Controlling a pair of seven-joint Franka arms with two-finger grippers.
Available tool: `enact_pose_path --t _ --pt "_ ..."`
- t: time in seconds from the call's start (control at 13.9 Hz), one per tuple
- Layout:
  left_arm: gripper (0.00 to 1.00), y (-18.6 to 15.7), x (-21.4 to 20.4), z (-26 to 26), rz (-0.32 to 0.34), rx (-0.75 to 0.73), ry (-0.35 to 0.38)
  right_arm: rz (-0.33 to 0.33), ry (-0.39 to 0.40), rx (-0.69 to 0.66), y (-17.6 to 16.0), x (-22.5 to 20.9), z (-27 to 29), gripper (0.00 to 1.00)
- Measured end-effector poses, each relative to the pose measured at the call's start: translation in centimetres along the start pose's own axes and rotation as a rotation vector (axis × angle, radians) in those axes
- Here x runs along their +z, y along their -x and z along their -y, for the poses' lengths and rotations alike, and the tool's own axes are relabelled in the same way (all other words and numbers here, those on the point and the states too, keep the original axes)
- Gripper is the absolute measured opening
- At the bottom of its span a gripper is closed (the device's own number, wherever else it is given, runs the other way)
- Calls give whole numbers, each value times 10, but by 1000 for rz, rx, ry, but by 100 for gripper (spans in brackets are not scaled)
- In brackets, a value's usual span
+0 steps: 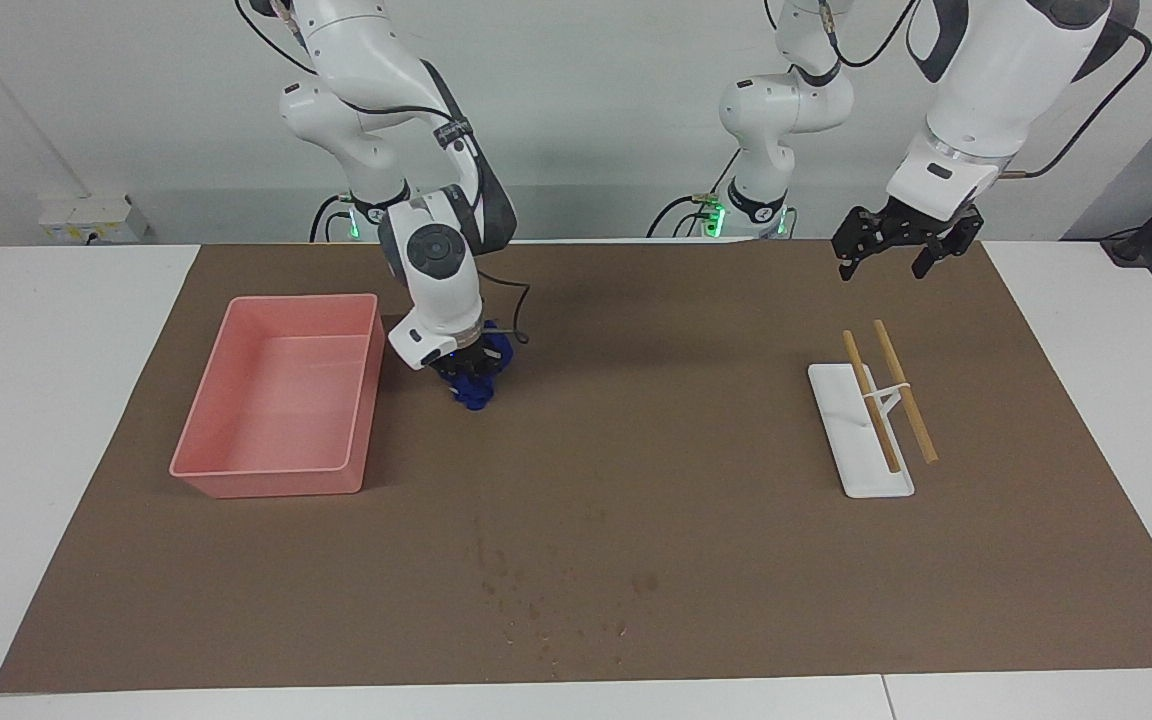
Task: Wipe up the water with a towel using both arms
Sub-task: 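Carry the blue cloth with the right gripper toward the pink bin, then lower the cloth into the pink bin and open the right gripper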
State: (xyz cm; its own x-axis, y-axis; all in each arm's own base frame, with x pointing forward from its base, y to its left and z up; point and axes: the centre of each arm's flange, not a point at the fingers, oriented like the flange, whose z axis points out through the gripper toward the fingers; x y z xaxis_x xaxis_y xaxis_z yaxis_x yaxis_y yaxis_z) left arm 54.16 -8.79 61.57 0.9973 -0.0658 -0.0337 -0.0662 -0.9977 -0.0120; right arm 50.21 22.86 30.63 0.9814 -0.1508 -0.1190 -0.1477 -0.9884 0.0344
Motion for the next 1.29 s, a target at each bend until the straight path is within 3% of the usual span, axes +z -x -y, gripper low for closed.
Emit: enact_pose_path --t 0.36,0.79,1.08,1.29 --pt "100 0 0 0 1 0 0 -1 -53 48 -6 -89 3 16" --pt "100 3 0 14 21 -25 -2 -38 -87 80 -1 -201 -107 16" --pt "100 8 -7 45 16 20 16 -38 -97 5 -16 -207 -196 16" --pt "100 16 -15 56 19 41 25 -73 -53 -55 -27 -184 -220 16"
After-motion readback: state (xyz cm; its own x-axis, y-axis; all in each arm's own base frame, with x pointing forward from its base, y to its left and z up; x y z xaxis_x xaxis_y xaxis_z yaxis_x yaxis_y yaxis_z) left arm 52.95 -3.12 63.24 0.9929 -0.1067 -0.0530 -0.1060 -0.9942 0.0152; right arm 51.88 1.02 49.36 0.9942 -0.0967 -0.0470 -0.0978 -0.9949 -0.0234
